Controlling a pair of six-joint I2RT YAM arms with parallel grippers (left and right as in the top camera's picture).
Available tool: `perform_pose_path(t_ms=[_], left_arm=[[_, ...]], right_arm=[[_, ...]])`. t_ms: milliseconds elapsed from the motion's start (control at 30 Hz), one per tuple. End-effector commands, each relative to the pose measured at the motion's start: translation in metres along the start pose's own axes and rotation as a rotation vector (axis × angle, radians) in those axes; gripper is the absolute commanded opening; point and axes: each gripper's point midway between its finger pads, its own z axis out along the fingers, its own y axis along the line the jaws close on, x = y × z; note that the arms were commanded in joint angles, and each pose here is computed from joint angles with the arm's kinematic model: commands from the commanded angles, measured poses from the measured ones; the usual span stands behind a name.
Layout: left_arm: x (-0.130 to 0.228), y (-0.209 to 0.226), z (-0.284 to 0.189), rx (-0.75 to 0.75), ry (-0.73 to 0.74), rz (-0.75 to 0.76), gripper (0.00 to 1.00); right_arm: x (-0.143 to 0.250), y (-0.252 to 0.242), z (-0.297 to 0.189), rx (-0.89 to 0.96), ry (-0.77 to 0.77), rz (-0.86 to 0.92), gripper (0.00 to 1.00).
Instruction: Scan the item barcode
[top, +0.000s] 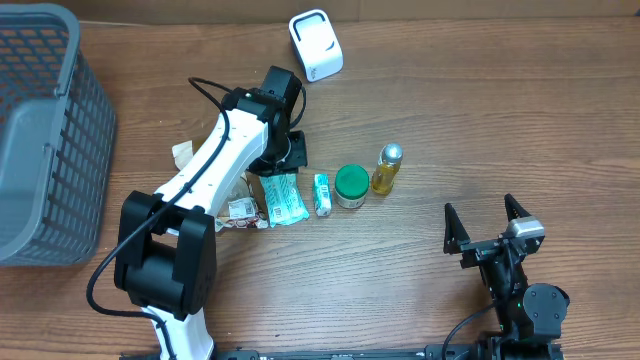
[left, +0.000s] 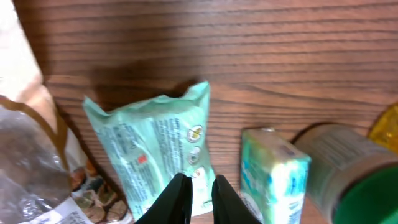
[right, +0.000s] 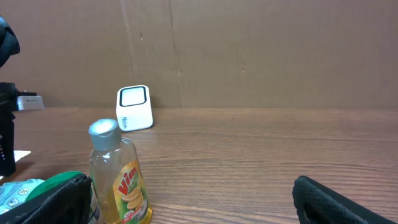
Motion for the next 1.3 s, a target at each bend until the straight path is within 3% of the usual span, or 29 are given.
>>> perform_pose_path(t_ms=[0, 267, 467, 667, 867, 933, 967, 1033, 1267], left_arm=[[-0.005, 0.011, 0.003, -0.067, -0.025, -0.026, 0.17], [0.008, 0.022, 0.039, -0.117, 0.068, -0.036, 0.18], [0.019, 0.03, 0.069, -0.128, 0.162, -0.044, 0.24], [-0.014, 0.017, 0.024, -0.015, 0.103, -0.077, 0.28], [-0.042, 0.036, -0.056, -0.036, -0.008, -0.104, 0.3], [-0.042, 0.052, -0.073, -0.076, -0.029, -0.127, 0.4], [-0.036, 0.07, -0.085, -0.114, -0.027, -0.156, 0.53], [-0.029, 0.085, -0.09, -0.15, 0.001, -0.182, 0.62], [-0.001, 0.147, -0.082, -0.264, 0.127, -0.3, 0.63]], right_arm=[[0.002, 0.0, 0.0, -0.002, -0.002, 0.003, 1.0], [0.002, 0.0, 0.0, -0.002, -0.002, 0.003, 1.0], [0.002, 0.0, 0.0, -0.002, -0.002, 0.003, 1.0], [0.002, 0.0, 0.0, -0.002, -0.002, 0.003, 1.0], [0.002, 0.0, 0.0, -0.002, -0.002, 0.003, 1.0], [0.002, 0.0, 0.0, -0.002, -0.002, 0.003, 1.0], [0.002, 0.0, 0.0, -0.002, -0.002, 0.003, 1.0], [0.002, 0.0, 0.0, -0.002, -0.002, 0.003, 1.0], [0.002, 0.0, 0.0, -0.002, -0.002, 0.003, 1.0]])
